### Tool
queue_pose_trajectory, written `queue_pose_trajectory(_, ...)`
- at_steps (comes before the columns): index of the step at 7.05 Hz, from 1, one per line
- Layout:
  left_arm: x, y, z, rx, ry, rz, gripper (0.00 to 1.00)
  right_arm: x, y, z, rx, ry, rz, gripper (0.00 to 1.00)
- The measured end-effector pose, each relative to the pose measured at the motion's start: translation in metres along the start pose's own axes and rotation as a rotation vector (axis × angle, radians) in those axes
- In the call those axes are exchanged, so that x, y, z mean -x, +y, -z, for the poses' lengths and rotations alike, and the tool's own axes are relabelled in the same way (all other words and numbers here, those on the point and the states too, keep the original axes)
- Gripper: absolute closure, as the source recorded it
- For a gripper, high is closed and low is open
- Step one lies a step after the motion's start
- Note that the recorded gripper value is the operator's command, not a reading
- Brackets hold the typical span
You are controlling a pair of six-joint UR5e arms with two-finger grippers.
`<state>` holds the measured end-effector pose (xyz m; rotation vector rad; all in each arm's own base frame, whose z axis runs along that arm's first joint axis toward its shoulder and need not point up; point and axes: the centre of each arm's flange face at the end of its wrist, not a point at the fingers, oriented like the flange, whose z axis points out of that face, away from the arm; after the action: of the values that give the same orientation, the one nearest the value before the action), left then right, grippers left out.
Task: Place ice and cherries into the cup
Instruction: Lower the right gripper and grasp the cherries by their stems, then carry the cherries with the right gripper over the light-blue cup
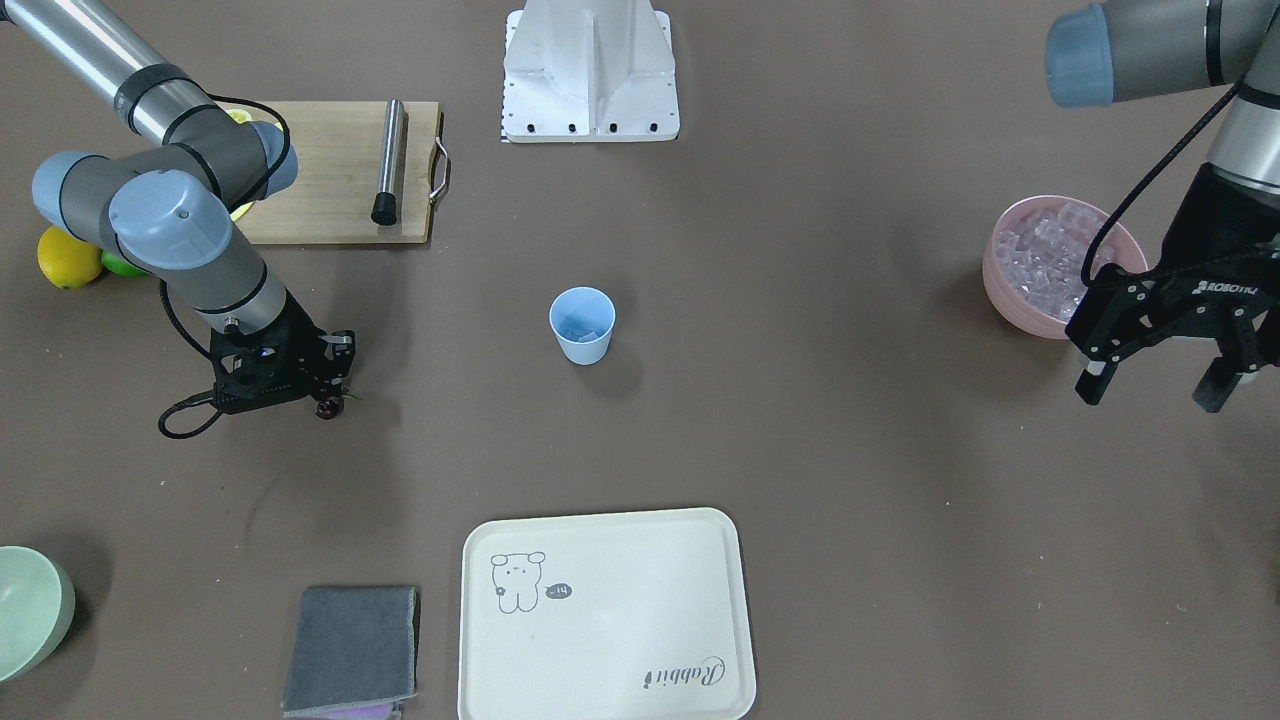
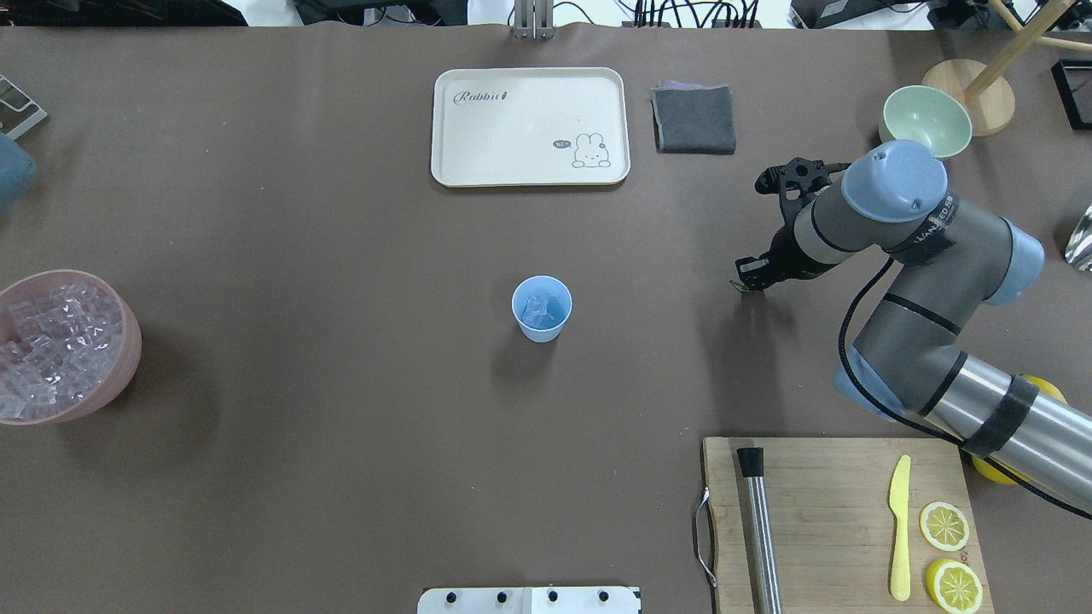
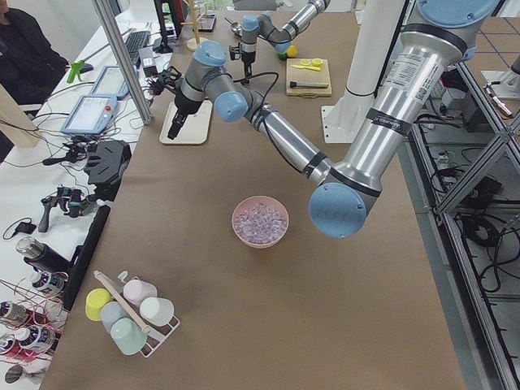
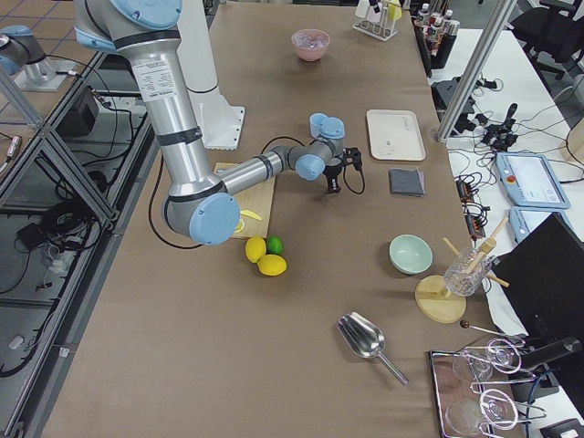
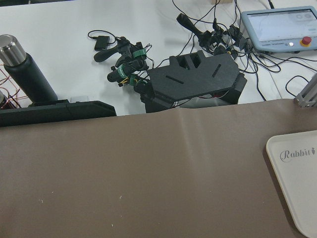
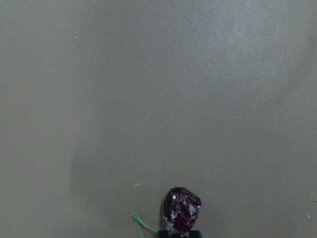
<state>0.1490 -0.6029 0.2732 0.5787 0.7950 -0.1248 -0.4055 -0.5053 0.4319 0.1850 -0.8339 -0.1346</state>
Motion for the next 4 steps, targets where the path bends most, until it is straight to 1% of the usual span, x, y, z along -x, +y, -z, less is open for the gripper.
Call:
queue_pose_trajectory(1,-0.001,0.000,0.000,-0.001,0.001,-0.001,0.02,0.002,-0.003,0.010,-0.013,-0.010,-0.002,1.00)
queue_pose_trajectory(2,-0.001,0.000,0.001,-0.001,0.002,0.000,0.02,0.006,-0.008,0.029,-0.038,-0.029,-0.001,1.00)
queue_pose_trajectory(3,0.001,-0.001,0.001,-0.002,0.001,0.001,0.02,0.014,-0.013,0.051,-0.069,-0.056,0.005,1.00)
queue_pose_trajectory(4,0.003,-0.002,0.002,-0.003,-0.002,0.004,0.02,0.033,-0.021,0.074,-0.101,-0.095,0.001,1.00)
